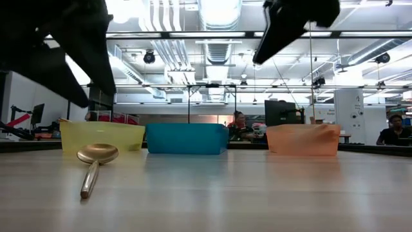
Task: Sort silverware by color (type)
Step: Put the gold spoon into the yellow bin
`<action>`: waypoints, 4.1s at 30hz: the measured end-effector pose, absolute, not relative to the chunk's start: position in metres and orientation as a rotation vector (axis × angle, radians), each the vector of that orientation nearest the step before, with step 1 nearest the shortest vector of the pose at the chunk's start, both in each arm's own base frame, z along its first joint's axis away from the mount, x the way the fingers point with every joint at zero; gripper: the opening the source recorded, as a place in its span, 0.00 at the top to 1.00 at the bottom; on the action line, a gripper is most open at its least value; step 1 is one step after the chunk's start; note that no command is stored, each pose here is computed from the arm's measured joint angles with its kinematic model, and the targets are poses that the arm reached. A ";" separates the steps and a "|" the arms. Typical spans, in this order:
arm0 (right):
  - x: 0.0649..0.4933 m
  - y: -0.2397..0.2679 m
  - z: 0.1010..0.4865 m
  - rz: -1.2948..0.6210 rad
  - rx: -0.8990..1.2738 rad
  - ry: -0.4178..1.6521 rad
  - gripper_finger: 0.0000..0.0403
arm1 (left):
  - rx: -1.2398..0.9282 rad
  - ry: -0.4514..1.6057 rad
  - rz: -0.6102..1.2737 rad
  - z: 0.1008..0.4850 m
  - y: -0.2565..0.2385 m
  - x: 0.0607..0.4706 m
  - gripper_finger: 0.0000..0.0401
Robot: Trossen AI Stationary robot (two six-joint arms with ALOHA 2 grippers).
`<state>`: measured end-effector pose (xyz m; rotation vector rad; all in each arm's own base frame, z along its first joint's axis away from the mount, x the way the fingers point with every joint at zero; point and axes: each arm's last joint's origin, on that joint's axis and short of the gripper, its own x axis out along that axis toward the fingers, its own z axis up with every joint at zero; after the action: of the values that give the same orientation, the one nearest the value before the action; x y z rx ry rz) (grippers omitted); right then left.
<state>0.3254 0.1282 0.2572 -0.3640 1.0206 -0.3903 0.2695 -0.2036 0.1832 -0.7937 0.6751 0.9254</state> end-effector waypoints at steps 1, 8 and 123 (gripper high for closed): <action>0.321 0.126 0.262 -0.396 -0.353 1.000 0.92 | -0.801 0.672 0.937 0.180 -0.204 0.270 0.54; 0.294 0.110 0.276 -0.466 -0.282 0.782 0.92 | -0.796 0.676 1.037 0.146 -0.205 0.278 0.54; 0.279 0.081 0.292 -0.318 -0.260 0.459 0.92 | -0.140 1.412 0.804 0.295 0.182 0.190 1.00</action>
<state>0.2786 0.0813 0.2921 -0.2603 0.4589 -0.3177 0.1900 0.1819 0.2951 -0.1405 1.4124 0.8039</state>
